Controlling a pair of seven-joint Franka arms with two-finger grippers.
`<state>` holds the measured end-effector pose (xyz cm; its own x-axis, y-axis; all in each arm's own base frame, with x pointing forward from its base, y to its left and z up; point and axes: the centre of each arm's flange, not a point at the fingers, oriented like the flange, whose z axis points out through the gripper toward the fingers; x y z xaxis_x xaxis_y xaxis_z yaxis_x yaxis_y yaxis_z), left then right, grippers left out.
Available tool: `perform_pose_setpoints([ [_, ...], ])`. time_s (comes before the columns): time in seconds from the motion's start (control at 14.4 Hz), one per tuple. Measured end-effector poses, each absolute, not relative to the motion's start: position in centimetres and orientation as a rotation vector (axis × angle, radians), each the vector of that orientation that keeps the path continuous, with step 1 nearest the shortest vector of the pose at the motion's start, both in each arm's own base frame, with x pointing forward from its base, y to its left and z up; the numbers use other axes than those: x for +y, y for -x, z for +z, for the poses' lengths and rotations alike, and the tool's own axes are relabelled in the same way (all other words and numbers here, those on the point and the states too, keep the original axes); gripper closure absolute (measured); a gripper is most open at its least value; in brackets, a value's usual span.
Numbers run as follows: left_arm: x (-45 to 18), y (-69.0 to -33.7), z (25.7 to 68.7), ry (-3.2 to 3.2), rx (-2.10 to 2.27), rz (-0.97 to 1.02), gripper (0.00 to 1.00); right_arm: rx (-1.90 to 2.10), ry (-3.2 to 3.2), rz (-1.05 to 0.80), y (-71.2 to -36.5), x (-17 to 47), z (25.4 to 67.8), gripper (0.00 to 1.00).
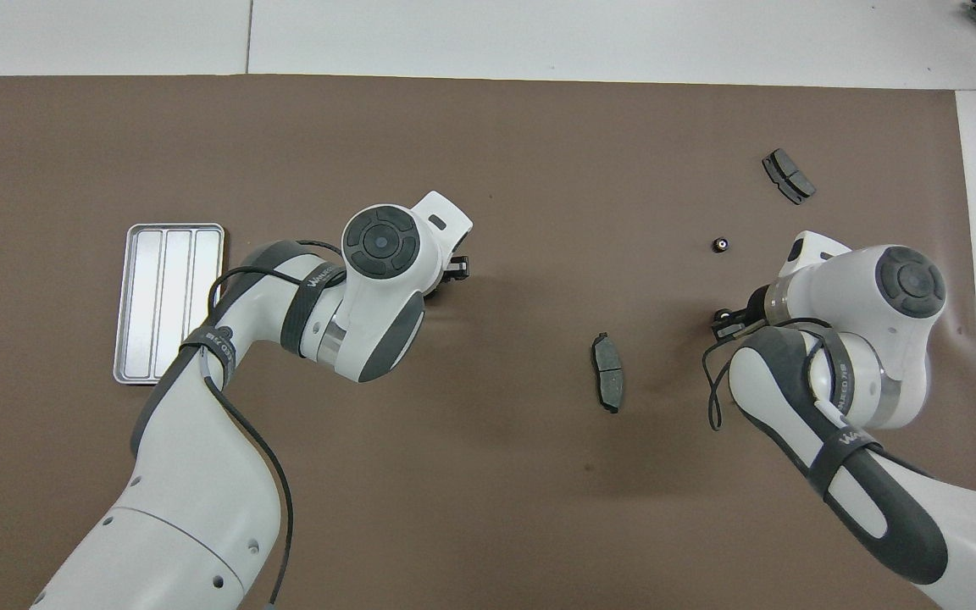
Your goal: Pick bearing gear from pile to tray
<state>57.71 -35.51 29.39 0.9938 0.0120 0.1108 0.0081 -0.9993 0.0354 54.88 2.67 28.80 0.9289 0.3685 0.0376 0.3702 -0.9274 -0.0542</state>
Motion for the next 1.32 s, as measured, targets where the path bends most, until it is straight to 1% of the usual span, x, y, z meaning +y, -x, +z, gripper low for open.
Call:
perform_pose_setpoints([
  [0.07, -35.5, -57.6, 29.6, -3.105, 0.015, 0.166, 0.48, -0.576, 3.027, -0.042, -54.9, 2.7, 28.8, 0.65],
  [0.14, -35.5, -57.5, 29.7, -3.109, 0.013, 0.152, 0.48, -0.569, 3.028, -0.044, -55.0, 2.7, 28.9, 0.65],
  [0.21, -35.5, -57.3, 29.6, -3.113, 0.011, 0.142, 0.56, -0.548, 3.031, -0.045, -55.2, 2.8, 29.3, 0.65],
  [0.28, -35.5, -57.3, 29.6, -3.114, 0.01, 0.139, 0.56, -0.507, 3.033, -0.033, -55.6, 3.0, 30.0, 0.65],
  [0.35, -35.5, -57.3, 29.7, -3.115, 0.011, 0.137, 0.63, -0.45, 3.036, -0.015, -56.3, 3.2, 31.3, 0.65],
  [0.42, -35.4, -57.2, 29.7, -3.118, 0.011, 0.129, 0.66, -0.374, 3.04, -0.002, -57.1, 3.4, 33.3, 0.65],
  [0.63, -35.4, -57.1, 29.7, -3.12, 0.011, 0.124, 0.66, -0.098, 3.045, -0.026, -59.4, 4.7, 39.9, 0.65],
  [0.76, -35.0, -57.5, 30.1, -3.128, 0.024, 0.114, 0.66, 0.051, 3.035, -0.05, -60.3, 6.0, 42.9, 0.65],
  [0.9, -33.2, -59.3, 31.7, -3.134, 0.08, 0.113, 0.66, 0.157, 3.019, -0.056, -60.6, 8.2, 45.1, 0.65],
  [1.11, -27.4, -63.4, 34.4, -3.131, 0.177, 0.131, 0.66, 0.26, 2.988, -0.08, -60.7, 11.9, 47.3, 0.65],
  [1.32, -17.4, -67.2, 35.3, -3.134, 0.131, 0.145, 0.66, 0.369, 2.929, -0.147, -60.4, 17.4, 48.0, 0.65],
])
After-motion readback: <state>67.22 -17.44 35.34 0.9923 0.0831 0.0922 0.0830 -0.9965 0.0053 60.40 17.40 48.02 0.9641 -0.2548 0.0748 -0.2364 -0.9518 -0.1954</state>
